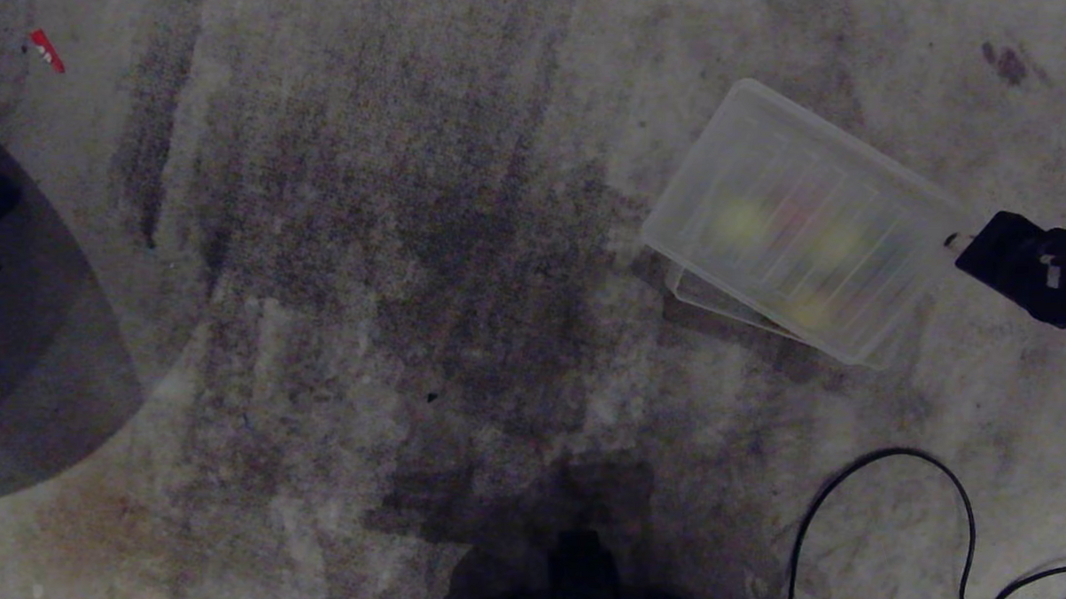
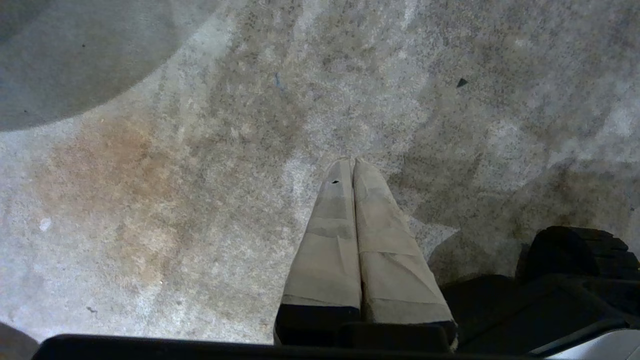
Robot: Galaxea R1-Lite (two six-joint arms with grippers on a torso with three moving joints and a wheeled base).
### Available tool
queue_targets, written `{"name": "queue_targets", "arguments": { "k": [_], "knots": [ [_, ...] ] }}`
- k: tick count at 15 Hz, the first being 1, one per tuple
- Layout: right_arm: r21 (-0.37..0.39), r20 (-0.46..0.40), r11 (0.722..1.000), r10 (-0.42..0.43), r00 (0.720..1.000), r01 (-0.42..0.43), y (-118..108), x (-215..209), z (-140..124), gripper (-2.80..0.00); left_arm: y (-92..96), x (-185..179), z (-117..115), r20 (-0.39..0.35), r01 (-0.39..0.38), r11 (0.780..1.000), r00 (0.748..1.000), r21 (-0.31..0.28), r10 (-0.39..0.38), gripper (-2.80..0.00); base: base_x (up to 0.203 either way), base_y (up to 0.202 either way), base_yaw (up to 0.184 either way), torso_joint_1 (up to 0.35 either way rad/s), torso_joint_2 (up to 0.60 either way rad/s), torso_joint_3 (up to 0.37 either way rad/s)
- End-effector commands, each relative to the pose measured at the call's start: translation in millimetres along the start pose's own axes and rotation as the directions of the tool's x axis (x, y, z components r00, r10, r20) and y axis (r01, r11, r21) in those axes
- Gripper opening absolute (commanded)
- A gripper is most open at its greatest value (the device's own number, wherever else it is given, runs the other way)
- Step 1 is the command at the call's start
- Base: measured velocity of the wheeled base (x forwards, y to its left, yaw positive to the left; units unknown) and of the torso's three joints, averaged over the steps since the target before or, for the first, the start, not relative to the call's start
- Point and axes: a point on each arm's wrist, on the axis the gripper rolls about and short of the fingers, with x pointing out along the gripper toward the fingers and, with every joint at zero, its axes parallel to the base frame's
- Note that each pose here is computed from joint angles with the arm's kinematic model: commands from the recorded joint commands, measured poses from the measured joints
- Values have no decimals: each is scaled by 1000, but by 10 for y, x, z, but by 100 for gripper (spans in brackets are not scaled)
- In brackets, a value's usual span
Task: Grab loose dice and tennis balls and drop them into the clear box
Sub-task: Close the lid
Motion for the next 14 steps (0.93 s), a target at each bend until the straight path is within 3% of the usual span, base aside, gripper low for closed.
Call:
{"name": "queue_targets", "arguments": {
  "k": [1, 4, 8, 11, 14],
  "knots": [
    [22, -88, 999, 32, 996, -31, -78, 229, -135, -280, 0, 2, -4, -3, -1, 1000, 1000, 0, 1, -280, 0, 0, 0, 0, 0, 0],
    [26, -128, 990, 144, 981, -142, -159, 252, -87, -280, 0, 2, -4, -3, -1, 1000, 1000, 0, 1, -280, 0, 0, 0, 0, 0, 0],
    [-6, -132, 988, 154, 979, -156, -392, 285, 9, -280, 0, 2, -4, -3, -1, 1000, 1000, 0, 1, -280, 0, 0, 0, 0, 0, 0],
    [-35, -138, 971, 229, 964, -235, -562, 269, 177, -280, 0, 2, -4, -3, -1, 1000, 1000, 0, 1, -280, 0, 0, 0, 0, 0, 0],
    [-33, -149, 972, 227, 963, -234, -649, 290, 265, -280, 0, 2, -4, -3, -1, 1000, 1000, 0, 1, -280, 0, 0, 0, 0, 0, 0]
  ]
}}
